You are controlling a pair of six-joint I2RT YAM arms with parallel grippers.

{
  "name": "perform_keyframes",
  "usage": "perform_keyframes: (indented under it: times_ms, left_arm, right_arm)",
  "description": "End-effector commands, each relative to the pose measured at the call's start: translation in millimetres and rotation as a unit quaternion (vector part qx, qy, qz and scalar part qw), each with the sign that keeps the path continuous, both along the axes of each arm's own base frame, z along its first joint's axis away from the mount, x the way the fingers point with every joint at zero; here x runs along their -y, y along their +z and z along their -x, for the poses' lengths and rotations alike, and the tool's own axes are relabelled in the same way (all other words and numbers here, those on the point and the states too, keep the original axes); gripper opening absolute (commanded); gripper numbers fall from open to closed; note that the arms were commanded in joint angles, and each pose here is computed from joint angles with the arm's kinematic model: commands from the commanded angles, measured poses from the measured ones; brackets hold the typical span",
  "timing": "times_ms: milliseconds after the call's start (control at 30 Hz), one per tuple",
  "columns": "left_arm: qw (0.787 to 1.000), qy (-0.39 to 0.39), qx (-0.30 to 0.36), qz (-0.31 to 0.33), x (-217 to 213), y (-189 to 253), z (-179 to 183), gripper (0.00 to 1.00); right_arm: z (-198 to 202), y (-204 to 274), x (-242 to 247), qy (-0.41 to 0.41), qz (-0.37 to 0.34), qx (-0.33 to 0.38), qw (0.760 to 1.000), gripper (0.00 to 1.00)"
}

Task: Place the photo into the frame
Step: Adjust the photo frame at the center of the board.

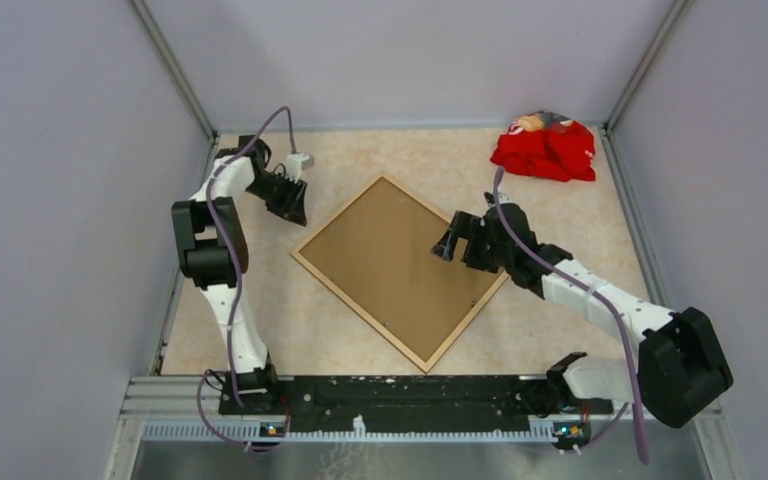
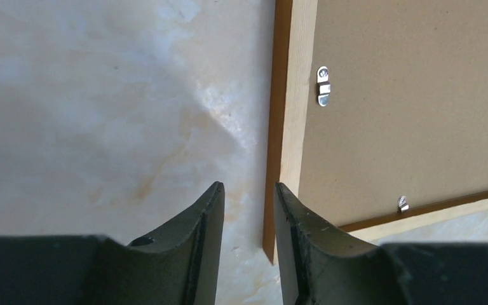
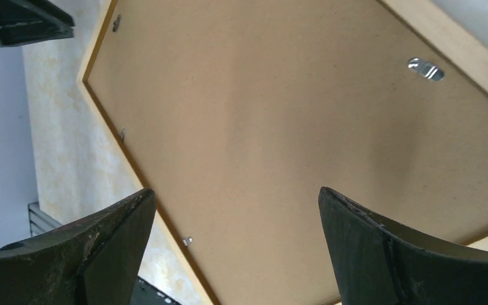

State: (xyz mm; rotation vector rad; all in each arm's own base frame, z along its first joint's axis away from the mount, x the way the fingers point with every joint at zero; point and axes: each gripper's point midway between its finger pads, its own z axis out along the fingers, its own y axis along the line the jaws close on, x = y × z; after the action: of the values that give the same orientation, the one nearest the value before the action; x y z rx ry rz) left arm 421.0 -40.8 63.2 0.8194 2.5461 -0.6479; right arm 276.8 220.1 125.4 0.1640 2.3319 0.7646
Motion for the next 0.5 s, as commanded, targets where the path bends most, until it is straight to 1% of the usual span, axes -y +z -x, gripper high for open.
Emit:
perform_keyframes:
  times_ms: [0, 133, 233, 333, 467]
  left_arm:
    - [0.999, 0.002, -0.011, 0.051, 23.5, 5.8, 0.8, 0.38]
    - [0.998, -0.004, -0.019, 0.056, 25.3, -3.6, 7.0, 0.34]
    - [0.998, -0.008, -0.026, 0.055, 24.7, -10.8, 13.3, 0.31]
    - [0.998, -0.010, -0.033, 0.060, 24.7, -16.5, 21.7, 0.25]
    - [0.997, -0.017, -0.046, 0.058, 25.0, -26.9, 39.7, 0.20]
  right_arm:
    - [5.9, 8.4, -7.0, -0.013, -0.029, 0.000, 1.000, 0.99]
    - [33.4, -13.6, 25.0, -0.058, 0.005, -0.041, 0.997, 0.99]
    - [53.5, -22.5, 40.8, -0.073, 0.010, -0.057, 0.996, 0.99]
    - [70.8, -36.2, 48.1, -0.078, 0.012, -0.086, 0.993, 0.99]
    - [89.4, -52.8, 49.9, -0.073, 0.011, -0.129, 0.989, 0.99]
